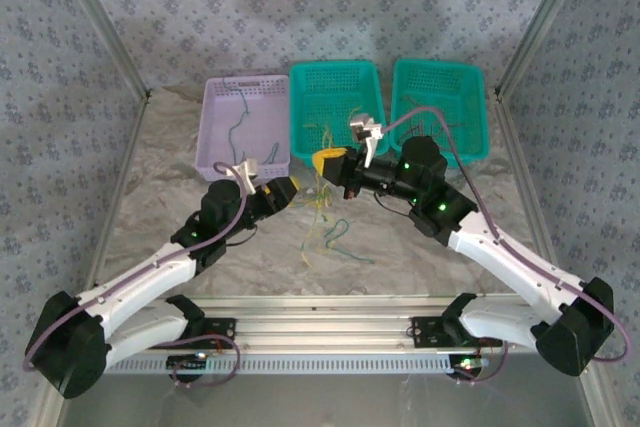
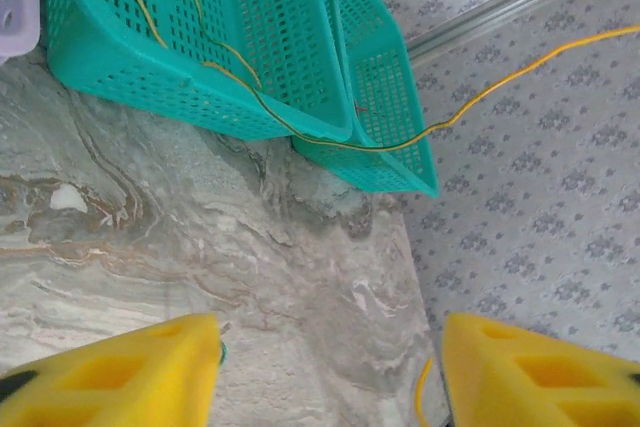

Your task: Untangle the cables

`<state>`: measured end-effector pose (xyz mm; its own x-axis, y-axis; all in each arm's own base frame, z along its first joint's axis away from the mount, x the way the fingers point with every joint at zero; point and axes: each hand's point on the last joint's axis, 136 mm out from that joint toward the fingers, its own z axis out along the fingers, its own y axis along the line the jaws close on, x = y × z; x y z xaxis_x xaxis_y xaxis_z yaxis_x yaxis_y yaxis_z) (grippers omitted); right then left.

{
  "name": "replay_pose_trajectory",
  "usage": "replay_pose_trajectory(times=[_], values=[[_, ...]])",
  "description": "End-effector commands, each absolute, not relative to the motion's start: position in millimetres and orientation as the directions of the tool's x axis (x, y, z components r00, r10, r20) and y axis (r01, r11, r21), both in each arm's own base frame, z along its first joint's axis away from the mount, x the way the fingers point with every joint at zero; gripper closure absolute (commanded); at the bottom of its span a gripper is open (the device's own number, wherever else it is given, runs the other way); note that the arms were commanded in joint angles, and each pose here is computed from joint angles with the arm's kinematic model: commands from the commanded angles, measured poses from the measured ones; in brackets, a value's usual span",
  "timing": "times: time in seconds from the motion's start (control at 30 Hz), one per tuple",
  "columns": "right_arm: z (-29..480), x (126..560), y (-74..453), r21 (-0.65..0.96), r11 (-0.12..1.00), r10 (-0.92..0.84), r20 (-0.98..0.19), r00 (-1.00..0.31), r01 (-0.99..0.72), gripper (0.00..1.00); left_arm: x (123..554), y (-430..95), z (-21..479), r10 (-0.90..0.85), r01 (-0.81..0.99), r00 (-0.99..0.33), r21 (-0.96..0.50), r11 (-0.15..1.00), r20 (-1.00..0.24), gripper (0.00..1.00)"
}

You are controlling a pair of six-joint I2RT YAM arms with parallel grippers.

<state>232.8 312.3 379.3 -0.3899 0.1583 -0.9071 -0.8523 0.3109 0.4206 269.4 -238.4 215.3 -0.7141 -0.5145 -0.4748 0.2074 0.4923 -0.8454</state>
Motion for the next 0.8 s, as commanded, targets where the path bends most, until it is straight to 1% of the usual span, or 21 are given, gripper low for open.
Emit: replay_pose_trajectory(times=[0.0,0.07,0.13,0.3,0.43,0.5,0.6,0.63,0.7,0.77], values=[[406.2,224.6,315.8,0.397,0.256,0.199,-0.914,-0.354,-0.881,1.00,269.8,-241.0,228.9,-0.533,0.235,-0.709,-0.867,0.439,-0.462,0.47],[404.5,224.0,316.9,0.399,0.256,0.195,-0.914,-0.357,-0.881,1.00,269.8,-242.2,226.9,-0.537,0.228,-0.715,-0.875,0.428,-0.449,0.47],[404.3,223.8,316.6,0.397,0.260,0.195,-0.914,-0.355,-0.880,1.00,269.7,-243.9,225.6,-0.536,0.225,-0.721,-0.879,0.420,-0.440,0.45],[405.1,224.8,316.7,0.392,0.264,0.193,-0.917,-0.350,-0.881,1.00,270.4,-243.8,224.3,-0.538,0.218,-0.722,-0.881,0.420,-0.435,0.33],[406.0,224.7,320.7,0.394,0.251,0.191,-0.915,-0.354,-0.884,1.00,271.9,-242.2,222.7,-0.548,0.207,-0.716,-0.881,0.425,-0.432,0.31],[405.9,223.9,322.9,0.394,0.244,0.188,-0.916,-0.356,-0.886,1.00,272.2,-241.1,223.8,-0.555,0.208,-0.711,-0.883,0.420,-0.431,0.35],[406.2,222.3,324.6,0.393,0.237,0.186,-0.916,-0.355,-0.889,1.00,271.8,-239.9,224.7,-0.560,0.208,-0.708,-0.884,0.418,-0.431,0.48],[406.0,221.5,325.2,0.392,0.234,0.185,-0.916,-0.355,-0.890,1.00,271.8,-239.7,225.8,-0.561,0.211,-0.706,-0.884,0.416,-0.432,0.50],[406.5,221.0,324.9,0.391,0.235,0.187,-0.917,-0.353,-0.890,1.00,271.5,-239.6,225.1,-0.561,0.209,-0.707,-0.885,0.416,-0.431,0.53],[407.0,220.8,325.0,0.390,0.234,0.187,-0.917,-0.353,-0.890,1.00,271.5,-240.7,225.5,-0.560,0.210,-0.710,-0.888,0.410,-0.427,0.54]])
